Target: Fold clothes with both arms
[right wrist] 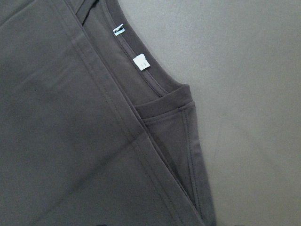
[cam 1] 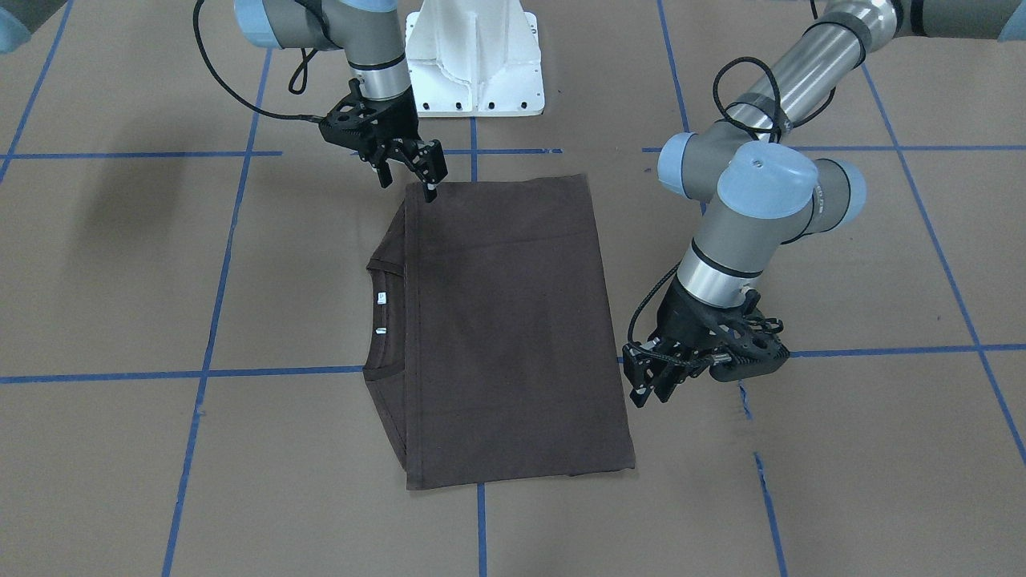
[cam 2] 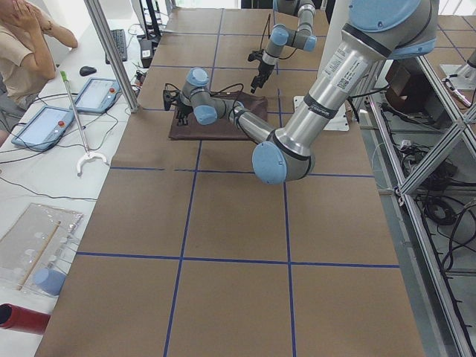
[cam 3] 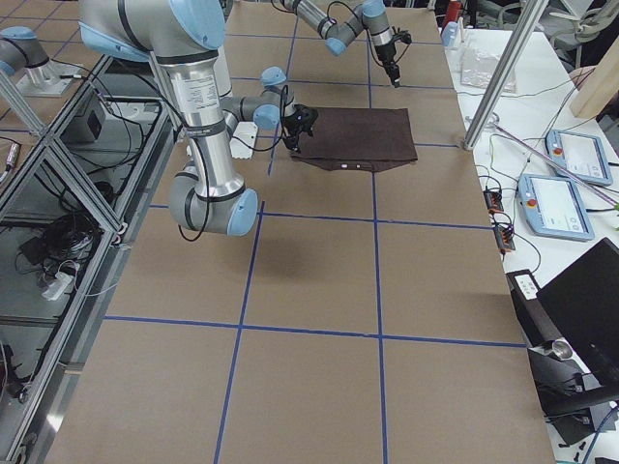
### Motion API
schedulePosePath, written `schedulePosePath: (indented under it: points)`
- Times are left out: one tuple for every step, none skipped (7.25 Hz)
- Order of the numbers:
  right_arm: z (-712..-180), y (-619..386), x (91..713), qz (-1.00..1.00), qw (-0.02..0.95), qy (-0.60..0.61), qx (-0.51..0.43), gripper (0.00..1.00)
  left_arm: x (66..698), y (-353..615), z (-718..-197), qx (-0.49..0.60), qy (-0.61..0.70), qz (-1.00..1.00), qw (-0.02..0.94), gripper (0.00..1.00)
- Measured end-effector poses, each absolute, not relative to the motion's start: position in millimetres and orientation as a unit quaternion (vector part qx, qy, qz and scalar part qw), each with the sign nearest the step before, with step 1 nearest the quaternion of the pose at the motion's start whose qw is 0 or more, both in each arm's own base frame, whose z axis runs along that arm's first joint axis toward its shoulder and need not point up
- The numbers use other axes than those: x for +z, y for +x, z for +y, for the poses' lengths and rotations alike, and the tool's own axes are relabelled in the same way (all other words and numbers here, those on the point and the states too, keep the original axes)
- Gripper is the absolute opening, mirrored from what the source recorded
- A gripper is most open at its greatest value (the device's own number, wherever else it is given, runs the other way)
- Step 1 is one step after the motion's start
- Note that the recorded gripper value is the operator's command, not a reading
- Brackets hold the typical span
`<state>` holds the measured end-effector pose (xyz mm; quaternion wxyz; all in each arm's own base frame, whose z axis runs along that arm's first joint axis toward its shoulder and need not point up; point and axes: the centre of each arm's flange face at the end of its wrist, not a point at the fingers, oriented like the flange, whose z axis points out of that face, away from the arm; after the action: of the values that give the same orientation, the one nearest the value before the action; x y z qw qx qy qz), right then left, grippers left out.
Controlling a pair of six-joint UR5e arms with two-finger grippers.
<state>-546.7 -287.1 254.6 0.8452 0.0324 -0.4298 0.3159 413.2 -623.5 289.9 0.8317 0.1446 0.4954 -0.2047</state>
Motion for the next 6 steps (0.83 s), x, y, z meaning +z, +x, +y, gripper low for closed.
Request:
schedulePosePath:
  points:
    - [-287.3, -553.0, 255.6, -0.426, 0.847, 0.032, 0.316, 0.78, 290.7, 411.9, -622.2, -0.204, 0.144, 0.496, 0.832, 0.46]
    - [-287.9, -560.9, 260.0, -0.419, 0.851, 0.031, 0.316, 0.78, 290.9, 411.5, -621.7, -0.204, 0.144, 0.496, 0.831, 0.46]
    - [-287.3, -566.9, 264.1, -0.413, 0.854, 0.028, 0.314, 0.80, 291.2, 411.4, -621.6, -0.204, 0.144, 0.496, 0.831, 0.46]
    - [-285.0, -569.9, 265.7, -0.410, 0.857, 0.023, 0.311, 0.81, 291.2, 411.3, -621.5, -0.204, 0.144, 0.496, 0.831, 0.46]
    - [-280.0, -572.9, 267.7, -0.406, 0.861, 0.018, 0.307, 0.81, 290.8, 411.3, -621.5, -0.204, 0.144, 0.496, 0.831, 0.47]
    - [-272.4, -576.6, 270.7, -0.402, 0.865, 0.014, 0.301, 0.81, 289.7, 411.0, -621.1, -0.205, 0.144, 0.497, 0.831, 0.47]
